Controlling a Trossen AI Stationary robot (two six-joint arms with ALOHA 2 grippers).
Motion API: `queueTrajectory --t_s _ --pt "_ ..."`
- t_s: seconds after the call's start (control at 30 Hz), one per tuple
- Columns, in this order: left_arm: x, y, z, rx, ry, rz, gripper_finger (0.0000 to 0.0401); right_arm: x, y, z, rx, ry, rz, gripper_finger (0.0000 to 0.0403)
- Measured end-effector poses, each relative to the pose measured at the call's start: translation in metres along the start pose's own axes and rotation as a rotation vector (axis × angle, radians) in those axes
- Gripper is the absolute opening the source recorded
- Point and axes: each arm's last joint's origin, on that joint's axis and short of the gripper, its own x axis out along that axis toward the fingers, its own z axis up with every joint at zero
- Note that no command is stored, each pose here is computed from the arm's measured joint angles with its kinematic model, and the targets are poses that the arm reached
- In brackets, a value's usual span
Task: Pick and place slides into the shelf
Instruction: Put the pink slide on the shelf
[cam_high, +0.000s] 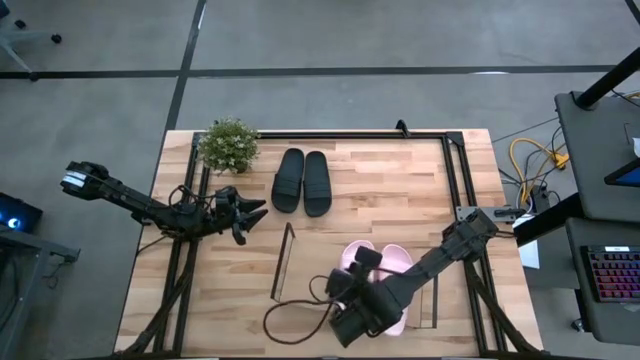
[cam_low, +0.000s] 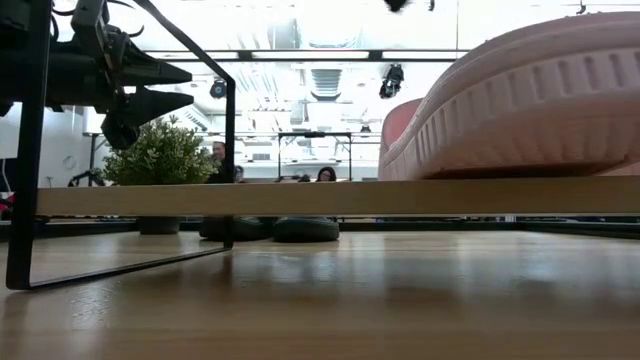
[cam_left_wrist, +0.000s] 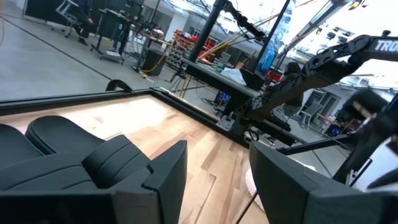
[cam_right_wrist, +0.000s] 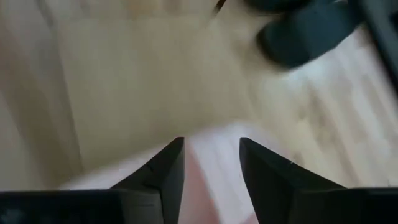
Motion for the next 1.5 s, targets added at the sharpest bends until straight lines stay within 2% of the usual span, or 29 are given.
queueTrajectory --t_s 0.1,0.2,0.33,0.57,0.73,1.0,1.17,1.3,1.5 --pt "0.000 0.000 0.000 0.000 0.000 -0.001 0.0160 0.001 -0.009 0.014 0.103 -0.030 0.013 0.0132" --pt "0.000 0.000 0.000 -0.001 0.000 -0.003 0.0160 0.010 -0.017 0.029 0.157 0.014 0.087 0.0119" --pt "0.000 0.000 0.000 -0.002 -0.001 -0.005 0.0160 0.021 -0.030 0.050 0.140 0.069 0.206 0.0094" --pt "0.000 0.000 0.000 -0.002 0.000 -0.008 0.0160 0.040 -0.057 0.071 0.119 0.153 0.272 0.0017" --pt "0.000 0.000 0.001 -0.002 0.000 -0.008 0.0160 0.049 -0.068 0.079 0.106 0.211 0.341 0.0009" --pt "0.000 0.000 0.000 -0.002 0.000 -0.007 0.0160 0.063 -0.072 0.079 0.042 0.277 0.389 0.0008" --pt "0.000 0.000 0.000 -0.002 0.000 -0.007 0.0160 0.078 -0.067 0.070 -0.005 0.344 0.381 0.0008" --pt "0.000 0.000 0.001 -0.002 0.000 -0.007 0.0160 0.088 -0.064 0.061 -0.041 0.431 0.430 0.0008" --pt "0.000 0.000 0.001 -0.002 -0.001 -0.007 0.0160 0.102 -0.061 0.048 -0.059 0.510 0.418 0.0008"
